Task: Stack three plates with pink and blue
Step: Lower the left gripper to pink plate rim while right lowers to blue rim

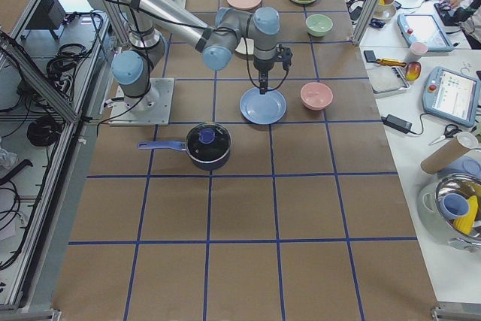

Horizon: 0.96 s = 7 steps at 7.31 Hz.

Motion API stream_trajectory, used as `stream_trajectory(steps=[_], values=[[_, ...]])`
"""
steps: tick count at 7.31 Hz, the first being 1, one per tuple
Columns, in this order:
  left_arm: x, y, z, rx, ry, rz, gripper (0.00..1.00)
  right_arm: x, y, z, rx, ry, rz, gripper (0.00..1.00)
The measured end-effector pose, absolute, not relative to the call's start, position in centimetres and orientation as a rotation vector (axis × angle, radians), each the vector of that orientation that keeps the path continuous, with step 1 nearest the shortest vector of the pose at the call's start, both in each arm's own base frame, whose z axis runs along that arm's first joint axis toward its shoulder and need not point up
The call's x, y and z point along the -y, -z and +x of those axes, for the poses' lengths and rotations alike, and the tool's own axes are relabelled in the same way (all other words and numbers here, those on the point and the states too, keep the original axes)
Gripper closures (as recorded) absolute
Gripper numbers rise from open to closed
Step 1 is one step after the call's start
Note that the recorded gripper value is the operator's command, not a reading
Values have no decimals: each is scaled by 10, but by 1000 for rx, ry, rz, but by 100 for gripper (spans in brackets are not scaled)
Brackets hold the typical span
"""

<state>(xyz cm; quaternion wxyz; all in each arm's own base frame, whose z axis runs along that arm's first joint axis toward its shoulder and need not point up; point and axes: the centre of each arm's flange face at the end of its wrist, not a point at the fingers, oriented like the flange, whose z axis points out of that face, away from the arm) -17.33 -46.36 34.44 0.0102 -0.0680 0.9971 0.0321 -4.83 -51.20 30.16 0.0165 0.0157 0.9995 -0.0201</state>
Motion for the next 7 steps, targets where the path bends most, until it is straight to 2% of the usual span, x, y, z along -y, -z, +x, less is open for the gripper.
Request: stream_trajectory(steps=[6, 7], values=[[486, -267, -171, -3060, -201, -216, 0, 523, -216, -133, -3072, 66, 18, 0], [490, -257, -171, -3058, -209, -216, 0, 523, -209, -141, -3067, 54, 32, 4]])
